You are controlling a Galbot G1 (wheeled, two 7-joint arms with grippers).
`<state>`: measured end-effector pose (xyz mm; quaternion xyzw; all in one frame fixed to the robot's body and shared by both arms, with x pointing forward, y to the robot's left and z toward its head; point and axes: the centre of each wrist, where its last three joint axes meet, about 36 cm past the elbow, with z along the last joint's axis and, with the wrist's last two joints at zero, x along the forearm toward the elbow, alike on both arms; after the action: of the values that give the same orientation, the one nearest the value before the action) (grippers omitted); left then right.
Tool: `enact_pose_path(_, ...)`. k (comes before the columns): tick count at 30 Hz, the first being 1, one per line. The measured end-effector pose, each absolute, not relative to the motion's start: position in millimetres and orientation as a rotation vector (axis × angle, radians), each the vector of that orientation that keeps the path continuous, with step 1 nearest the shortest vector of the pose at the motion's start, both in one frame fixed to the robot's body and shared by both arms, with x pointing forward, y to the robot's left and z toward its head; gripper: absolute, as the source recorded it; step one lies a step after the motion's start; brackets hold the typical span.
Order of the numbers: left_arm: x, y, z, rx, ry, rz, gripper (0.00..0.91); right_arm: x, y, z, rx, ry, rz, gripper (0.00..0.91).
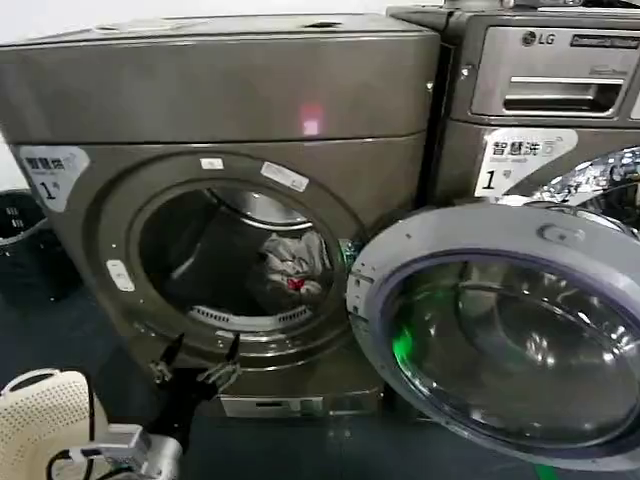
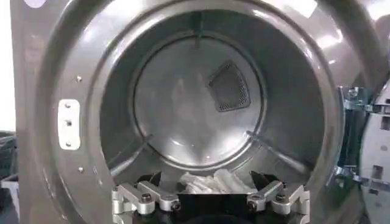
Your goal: Grasp the clothes from the dryer.
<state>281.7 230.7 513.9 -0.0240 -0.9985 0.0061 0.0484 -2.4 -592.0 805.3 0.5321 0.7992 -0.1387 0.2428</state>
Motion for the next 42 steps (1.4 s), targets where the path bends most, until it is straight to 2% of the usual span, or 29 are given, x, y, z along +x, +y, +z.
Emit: enact_pose_path(42, 299.5, 230.1, 505.6, -0.095, -3.052, 0.026, 0.907, -7.3, -586.4, 814.1, 1.505, 2.168, -0.444, 0.907)
